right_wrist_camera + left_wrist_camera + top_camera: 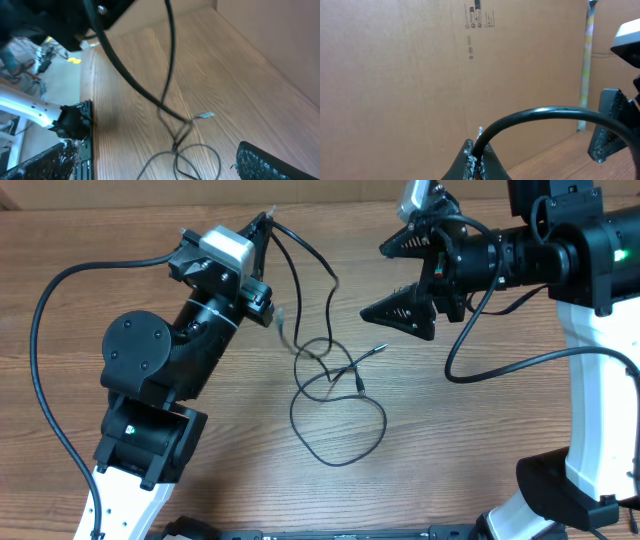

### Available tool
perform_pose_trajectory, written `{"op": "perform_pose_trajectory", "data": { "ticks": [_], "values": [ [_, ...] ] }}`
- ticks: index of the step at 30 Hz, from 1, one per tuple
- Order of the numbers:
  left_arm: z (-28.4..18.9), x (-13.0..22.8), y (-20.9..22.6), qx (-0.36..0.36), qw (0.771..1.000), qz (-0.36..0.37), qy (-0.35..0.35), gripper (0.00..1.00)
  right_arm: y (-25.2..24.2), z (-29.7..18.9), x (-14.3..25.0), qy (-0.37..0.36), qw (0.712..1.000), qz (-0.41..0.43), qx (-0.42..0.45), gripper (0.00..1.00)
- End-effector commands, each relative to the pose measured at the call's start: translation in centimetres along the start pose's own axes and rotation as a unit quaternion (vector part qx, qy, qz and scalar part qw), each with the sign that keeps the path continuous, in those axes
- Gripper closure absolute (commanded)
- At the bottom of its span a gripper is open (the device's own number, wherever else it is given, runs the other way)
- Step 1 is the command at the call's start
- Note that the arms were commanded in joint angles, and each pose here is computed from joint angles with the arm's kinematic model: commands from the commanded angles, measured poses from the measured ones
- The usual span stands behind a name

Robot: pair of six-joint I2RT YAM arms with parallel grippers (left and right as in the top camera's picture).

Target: Untangle cables

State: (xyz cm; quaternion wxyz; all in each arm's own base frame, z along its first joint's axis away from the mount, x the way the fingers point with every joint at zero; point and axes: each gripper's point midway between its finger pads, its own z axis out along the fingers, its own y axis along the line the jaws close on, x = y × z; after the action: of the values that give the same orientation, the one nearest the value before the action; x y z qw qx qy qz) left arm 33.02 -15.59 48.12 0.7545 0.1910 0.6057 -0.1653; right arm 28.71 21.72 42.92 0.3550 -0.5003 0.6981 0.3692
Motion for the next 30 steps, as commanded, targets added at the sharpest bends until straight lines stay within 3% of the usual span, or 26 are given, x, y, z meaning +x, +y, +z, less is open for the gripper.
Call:
{"op": "perform_pose_trajectory", "data": {
  "ticks": [1, 11, 17, 26, 29, 30],
  "values": [
    [-0.1, -0.9, -1.3, 0.04, 0.999, -0.018, -0.011, 0.96, 0.9, 0.2, -0.8, -0.027, 0.999, -0.019, -0.034, 0.0],
    [-1.3, -4.6, -6.3, 0.19, 0.977, -0.006, -0.092, 0.96, 1.7, 1.6, -1.8, -0.033, 0.997, -0.052, -0.05, 0.0],
    [-3.1, -6.7, -8.8, 0.271, 0.952, 0.018, -0.142, 0.96, 1.4, 2.5, -1.9, -0.032, 0.996, -0.052, -0.059, 0.0],
    [-3.9, -7.4, -9.7, 0.298, 0.94, 0.032, -0.161, 0.96, 2.6, 3.9, -2.3, -0.044, 0.992, -0.047, -0.108, 0.0],
    [-4.0, -7.9, -9.6, 0.296, 0.939, 0.038, -0.172, 0.96, 3.3, 4.5, -2.3, -0.039, 0.991, -0.049, -0.12, 0.11],
    [-4.0, -8.0, -9.6, 0.295, 0.939, 0.038, -0.174, 0.96, 3.5, 4.7, -2.3, -0.039, 0.99, -0.05, -0.124, 0.2]
  ]
}}
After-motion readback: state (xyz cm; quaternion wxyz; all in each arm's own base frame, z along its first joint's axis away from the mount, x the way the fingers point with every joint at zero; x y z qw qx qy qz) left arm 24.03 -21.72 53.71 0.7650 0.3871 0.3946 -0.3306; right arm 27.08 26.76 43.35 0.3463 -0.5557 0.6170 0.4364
